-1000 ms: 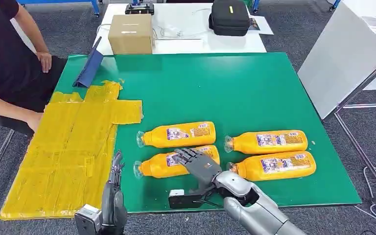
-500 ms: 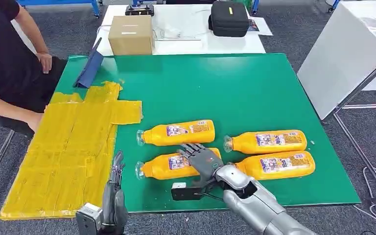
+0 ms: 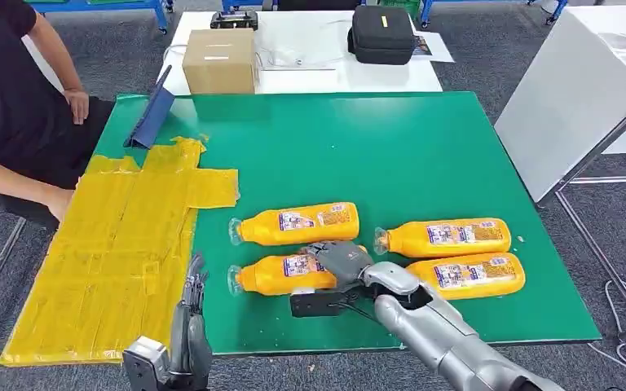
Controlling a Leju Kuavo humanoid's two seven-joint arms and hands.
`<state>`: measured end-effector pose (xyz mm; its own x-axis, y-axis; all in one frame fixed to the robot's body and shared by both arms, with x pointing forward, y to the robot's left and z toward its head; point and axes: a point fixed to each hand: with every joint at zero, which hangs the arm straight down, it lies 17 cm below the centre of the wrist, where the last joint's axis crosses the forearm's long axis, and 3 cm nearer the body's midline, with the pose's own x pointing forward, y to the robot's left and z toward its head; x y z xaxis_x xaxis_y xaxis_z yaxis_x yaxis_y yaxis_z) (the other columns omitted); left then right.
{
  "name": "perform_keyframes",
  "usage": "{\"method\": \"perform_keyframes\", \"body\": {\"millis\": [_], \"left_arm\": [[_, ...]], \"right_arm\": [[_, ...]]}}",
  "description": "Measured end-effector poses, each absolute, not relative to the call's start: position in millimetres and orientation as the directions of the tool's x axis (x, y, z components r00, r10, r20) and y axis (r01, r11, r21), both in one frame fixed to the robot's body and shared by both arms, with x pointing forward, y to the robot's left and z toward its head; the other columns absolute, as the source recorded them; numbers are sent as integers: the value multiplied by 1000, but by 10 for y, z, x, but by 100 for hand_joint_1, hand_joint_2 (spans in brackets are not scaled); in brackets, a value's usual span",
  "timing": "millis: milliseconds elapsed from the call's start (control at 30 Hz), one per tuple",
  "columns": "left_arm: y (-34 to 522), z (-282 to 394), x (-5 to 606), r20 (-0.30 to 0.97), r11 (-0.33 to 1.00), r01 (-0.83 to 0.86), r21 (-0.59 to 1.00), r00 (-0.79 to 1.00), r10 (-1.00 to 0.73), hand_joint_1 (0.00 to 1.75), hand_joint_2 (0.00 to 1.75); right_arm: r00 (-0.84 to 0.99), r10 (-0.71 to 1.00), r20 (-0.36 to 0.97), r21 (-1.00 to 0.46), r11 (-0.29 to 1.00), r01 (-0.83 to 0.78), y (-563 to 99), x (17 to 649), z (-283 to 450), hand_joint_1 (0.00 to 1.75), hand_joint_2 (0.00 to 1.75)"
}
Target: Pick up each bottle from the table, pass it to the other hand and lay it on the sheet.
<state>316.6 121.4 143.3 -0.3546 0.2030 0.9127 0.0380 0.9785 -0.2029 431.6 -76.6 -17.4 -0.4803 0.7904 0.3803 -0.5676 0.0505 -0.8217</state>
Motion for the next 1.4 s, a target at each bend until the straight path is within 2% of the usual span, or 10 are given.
{"method": "perform_keyframes", "body": {"millis": [167, 200, 300, 367, 467, 633, 933, 1400], "left_arm": [[1261, 1429, 3172, 901, 963, 33, -267, -346, 262, 0, 0], [1262, 1429, 3172, 901, 963, 34, -269, -346, 263, 0, 175], [1265, 1428, 3173, 900, 962, 33, -273, -345, 267, 0, 175], [1293, 1415, 3175, 895, 953, 28, -301, -338, 292, 0, 175], [1388, 1408, 3149, 878, 932, 9, -361, -332, 344, 0, 175], [1460, 1432, 3127, 865, 917, 0, -398, -334, 375, 0, 175], [1481, 1464, 3118, 855, 908, 3, -418, -338, 394, 0, 175], [1469, 1525, 3097, 836, 898, 26, -439, -356, 418, 0, 175]], "right_arm": [[-431, 727, 535, -777, 224, -589, -633, 4272, -35, 175, 175], [-428, 722, 543, -773, 233, -590, -614, 4262, -27, 175, 175], [-418, 708, 570, -762, 265, -591, -583, 4234, -7, 175, 175], [-403, 652, 642, -730, 360, -580, -473, 4177, 117, 175, 175], [-359, 491, 794, -603, 558, -570, -231, 3894, 416, 175, 175], [-349, 325, 879, -473, 691, -548, -28, 3562, 872, 175, 175], [-410, 193, 892, -397, 769, -501, -2, 3459, 1416, 175, 175], [-451, 171, 876, -407, 764, -501, 139, 3303, 1576, 175, 175]]}}
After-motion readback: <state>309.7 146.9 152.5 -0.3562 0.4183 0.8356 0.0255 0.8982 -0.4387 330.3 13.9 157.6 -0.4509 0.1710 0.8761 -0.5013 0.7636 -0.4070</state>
